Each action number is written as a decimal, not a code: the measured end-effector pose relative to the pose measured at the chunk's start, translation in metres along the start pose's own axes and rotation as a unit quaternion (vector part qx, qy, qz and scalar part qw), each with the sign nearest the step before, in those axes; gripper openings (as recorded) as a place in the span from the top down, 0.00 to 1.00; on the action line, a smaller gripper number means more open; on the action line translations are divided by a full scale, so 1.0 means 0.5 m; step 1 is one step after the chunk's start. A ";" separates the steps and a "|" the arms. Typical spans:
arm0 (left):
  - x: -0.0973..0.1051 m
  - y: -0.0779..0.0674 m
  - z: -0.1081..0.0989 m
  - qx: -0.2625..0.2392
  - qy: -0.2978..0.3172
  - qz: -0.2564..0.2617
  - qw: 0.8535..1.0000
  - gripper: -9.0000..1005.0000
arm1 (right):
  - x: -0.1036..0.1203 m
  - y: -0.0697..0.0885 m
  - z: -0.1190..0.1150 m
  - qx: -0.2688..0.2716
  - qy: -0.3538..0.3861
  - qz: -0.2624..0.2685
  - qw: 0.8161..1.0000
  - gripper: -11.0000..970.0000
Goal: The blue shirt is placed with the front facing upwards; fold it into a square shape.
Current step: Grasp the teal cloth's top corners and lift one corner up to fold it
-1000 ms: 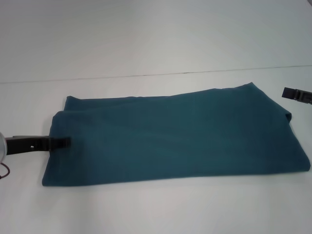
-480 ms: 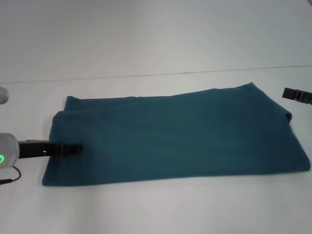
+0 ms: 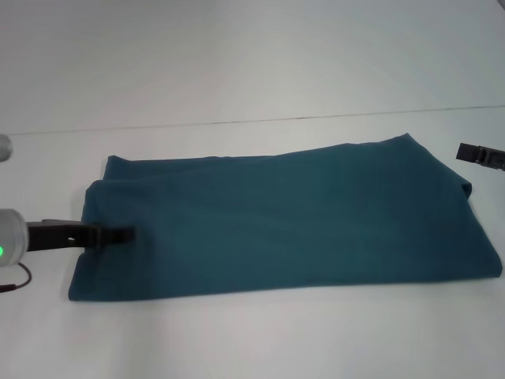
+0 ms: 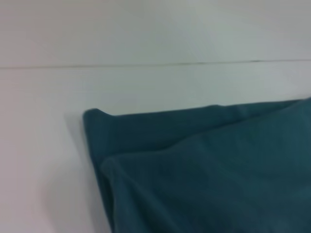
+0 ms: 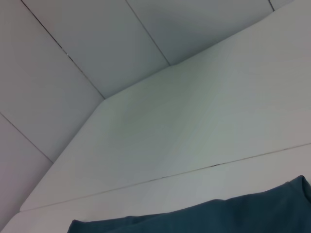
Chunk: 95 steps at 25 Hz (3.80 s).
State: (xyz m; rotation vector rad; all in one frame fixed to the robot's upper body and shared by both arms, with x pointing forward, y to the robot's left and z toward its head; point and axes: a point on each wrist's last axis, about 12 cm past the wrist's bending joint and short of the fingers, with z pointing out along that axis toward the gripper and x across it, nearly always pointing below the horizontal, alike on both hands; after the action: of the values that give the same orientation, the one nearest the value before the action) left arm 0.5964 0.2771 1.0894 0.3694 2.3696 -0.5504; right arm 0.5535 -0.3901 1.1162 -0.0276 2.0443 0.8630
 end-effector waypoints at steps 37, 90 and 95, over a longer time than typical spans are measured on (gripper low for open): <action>0.078 0.076 -0.130 0.025 0.026 -0.131 0.991 0.31 | -0.006 -0.001 -0.001 0.001 -0.001 -0.004 1.000 0.07; 0.049 0.039 -0.047 0.029 0.111 -0.124 0.986 0.31 | 0.006 -0.012 -0.028 0.007 -0.009 0.009 1.000 0.07; 0.038 0.031 -0.037 0.028 0.101 -0.118 0.987 0.31 | 0.006 -0.011 -0.028 0.006 -0.009 0.009 1.000 0.07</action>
State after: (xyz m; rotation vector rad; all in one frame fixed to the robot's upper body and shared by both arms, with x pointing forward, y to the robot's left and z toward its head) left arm 0.5784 0.3019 1.0850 0.1769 2.6179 -0.7194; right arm 0.5435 -0.4016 1.1158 0.0057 2.0357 0.8587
